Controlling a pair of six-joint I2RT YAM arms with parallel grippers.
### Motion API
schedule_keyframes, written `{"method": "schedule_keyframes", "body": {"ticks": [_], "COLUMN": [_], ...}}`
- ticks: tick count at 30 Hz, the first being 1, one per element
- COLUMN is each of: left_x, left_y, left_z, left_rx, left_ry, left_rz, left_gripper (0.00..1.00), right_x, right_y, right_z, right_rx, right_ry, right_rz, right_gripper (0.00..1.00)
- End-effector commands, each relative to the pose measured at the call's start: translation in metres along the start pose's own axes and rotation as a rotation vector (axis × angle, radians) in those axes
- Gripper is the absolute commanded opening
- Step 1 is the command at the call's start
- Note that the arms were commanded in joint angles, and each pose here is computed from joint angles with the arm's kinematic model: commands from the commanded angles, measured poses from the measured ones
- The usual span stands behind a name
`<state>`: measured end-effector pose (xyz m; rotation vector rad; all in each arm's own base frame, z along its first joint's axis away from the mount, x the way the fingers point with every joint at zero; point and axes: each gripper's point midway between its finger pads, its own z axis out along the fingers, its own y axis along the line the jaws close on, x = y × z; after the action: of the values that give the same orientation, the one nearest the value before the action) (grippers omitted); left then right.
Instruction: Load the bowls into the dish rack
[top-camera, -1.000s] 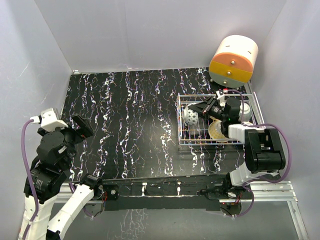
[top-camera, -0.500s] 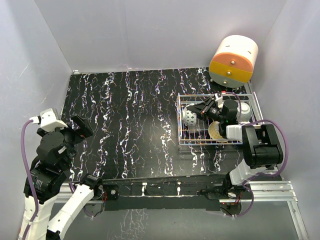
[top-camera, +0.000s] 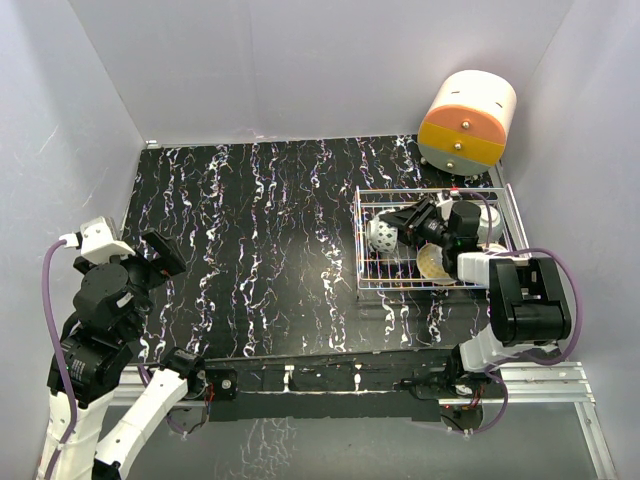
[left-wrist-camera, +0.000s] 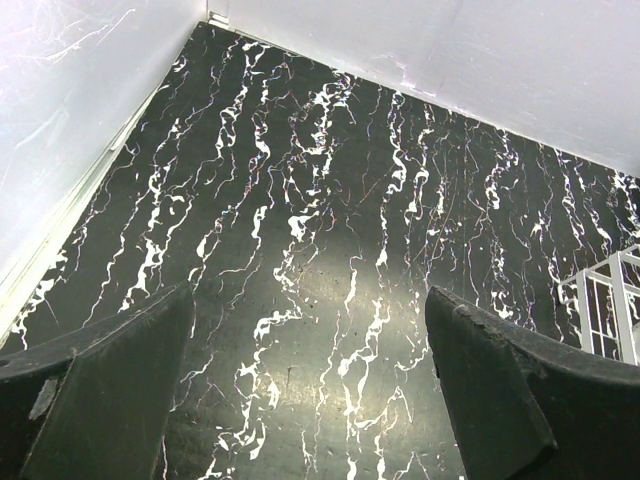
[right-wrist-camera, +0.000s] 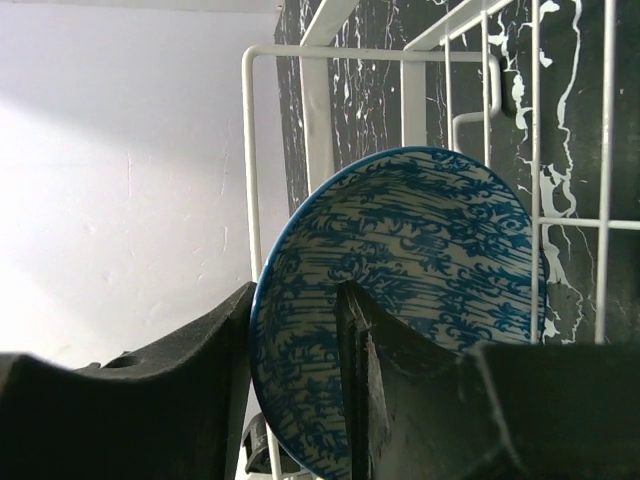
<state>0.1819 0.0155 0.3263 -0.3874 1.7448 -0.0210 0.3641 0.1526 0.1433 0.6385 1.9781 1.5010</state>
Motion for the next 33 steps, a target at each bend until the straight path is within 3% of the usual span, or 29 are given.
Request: {"method": "schedule_keyframes", "body": {"ticks": [1, 18, 22, 33], "left_x": [-0.005, -0.003, -0.004, 0.002], "left_y": [0.002, -0.003, -0.004, -0.005], "left_z": [-0.004, 0.0, 0.0, 0.004], "left_rx": [-0.002, 0.013, 0.015, 0.02], "left_ry": [-0.016, -0.012, -0.013, -0.005], "left_rz": [-0.006, -0.007, -0.01, -0.008], "left_gripper": [0.97, 0.97, 0.97, 0.97], "right_x": [-0.013, -0.041, -0.046, -0.076], "right_y": [-0.004, -0.021, -0.027, -0.013], "right_z": [-0.012, -0.041, -0.047, -0.065], "right_rx": [0.028, 0.186, 0.246, 0.399], "right_ry": [-0.063, -0.166, -0.183, -0.252], "right_rz": [-0.026, -0.123, -0.143, -0.344], "right_gripper": [0.39, 0.48, 0.55, 0.67]}}
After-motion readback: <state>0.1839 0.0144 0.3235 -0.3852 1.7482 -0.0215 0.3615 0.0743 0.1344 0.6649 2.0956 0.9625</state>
